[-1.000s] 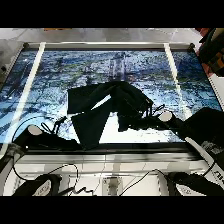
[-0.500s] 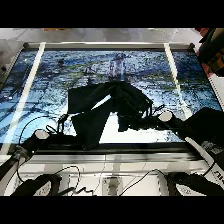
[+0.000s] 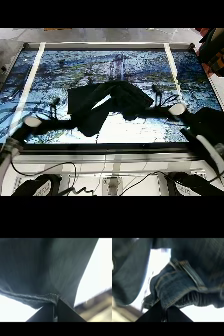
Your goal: Fold the clothes and pants, and hang the long-sleeved shirts on hangers.
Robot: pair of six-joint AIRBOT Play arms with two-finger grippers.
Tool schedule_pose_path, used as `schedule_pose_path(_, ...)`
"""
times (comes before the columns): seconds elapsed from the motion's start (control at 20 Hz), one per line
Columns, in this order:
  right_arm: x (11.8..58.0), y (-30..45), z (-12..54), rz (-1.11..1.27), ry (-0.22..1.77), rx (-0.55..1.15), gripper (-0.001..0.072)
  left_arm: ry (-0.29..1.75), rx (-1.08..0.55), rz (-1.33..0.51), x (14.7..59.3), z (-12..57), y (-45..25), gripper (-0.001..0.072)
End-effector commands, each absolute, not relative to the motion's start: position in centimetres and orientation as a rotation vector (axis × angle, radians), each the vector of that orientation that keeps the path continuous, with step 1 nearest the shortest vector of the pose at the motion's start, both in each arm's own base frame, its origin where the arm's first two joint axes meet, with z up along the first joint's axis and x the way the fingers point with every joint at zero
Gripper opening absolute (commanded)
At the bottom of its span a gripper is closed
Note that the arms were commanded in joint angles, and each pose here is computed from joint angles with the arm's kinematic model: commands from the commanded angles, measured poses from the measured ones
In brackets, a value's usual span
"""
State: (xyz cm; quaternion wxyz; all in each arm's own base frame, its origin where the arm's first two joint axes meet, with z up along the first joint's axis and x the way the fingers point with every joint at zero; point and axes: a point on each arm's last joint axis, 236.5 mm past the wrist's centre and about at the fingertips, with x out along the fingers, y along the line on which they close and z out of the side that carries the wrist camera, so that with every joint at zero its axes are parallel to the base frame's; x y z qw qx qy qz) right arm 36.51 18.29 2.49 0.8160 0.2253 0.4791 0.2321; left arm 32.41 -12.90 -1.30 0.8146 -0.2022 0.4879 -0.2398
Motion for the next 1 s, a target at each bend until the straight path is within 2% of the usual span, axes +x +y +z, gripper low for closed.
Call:
schedule_pose_path(0.0, 41.2, 10.5, 10.9, 0.340, 0.803, 0.429, 0.0049, 0.772, -0.469, -0.398, 39.8, 9.9, -6.7, 0.0042)
schedule_pose_path(0.1, 42.9, 4.8, 17.4, 0.237, 0.642, 0.446, 0.0049, 0.574, -0.442, -0.299, 42.6, 18.1, -1.1, 0.0042)
schedule_pose_path(0.2, 43.0, -0.6, 22.6, 0.138, 0.523, 0.426, 0.0049, 0.416, -0.391, -0.211, 43.3, 24.9, 3.6, 0.0042)
schedule_pose_path(0.3, 42.0, -4.4, 25.4, 0.064, 0.493, 0.389, 0.0049, 0.304, -0.351, -0.130, 42.9, 29.6, 7.3, 0.0042)
schedule_pose_path(0.4, 40.5, -6.5, 25.6, 0.017, 0.538, 0.347, 0.0049, 0.283, -0.345, -0.083, 42.5, 30.3, 9.4, 0.0042)
schedule_pose_path(0.55, 37.2, -8.8, 21.2, -0.060, 0.756, 0.262, 0.0049, 0.429, -0.211, 0.012, 41.3, 26.5, 12.1, 0.0042)
schedule_pose_path(0.7, 32.4, -9.2, 15.9, -0.083, 1.059, 0.229, 0.0049, 0.717, -0.010, 0.131, 37.6, 20.2, 15.7, 0.0042)
schedule_pose_path(0.95, 25.2, -5.7, 7.4, 0.056, 1.387, 0.256, 0.0048, 1.097, 0.037, 0.224, 31.3, 8.5, 18.4, 0.0042)
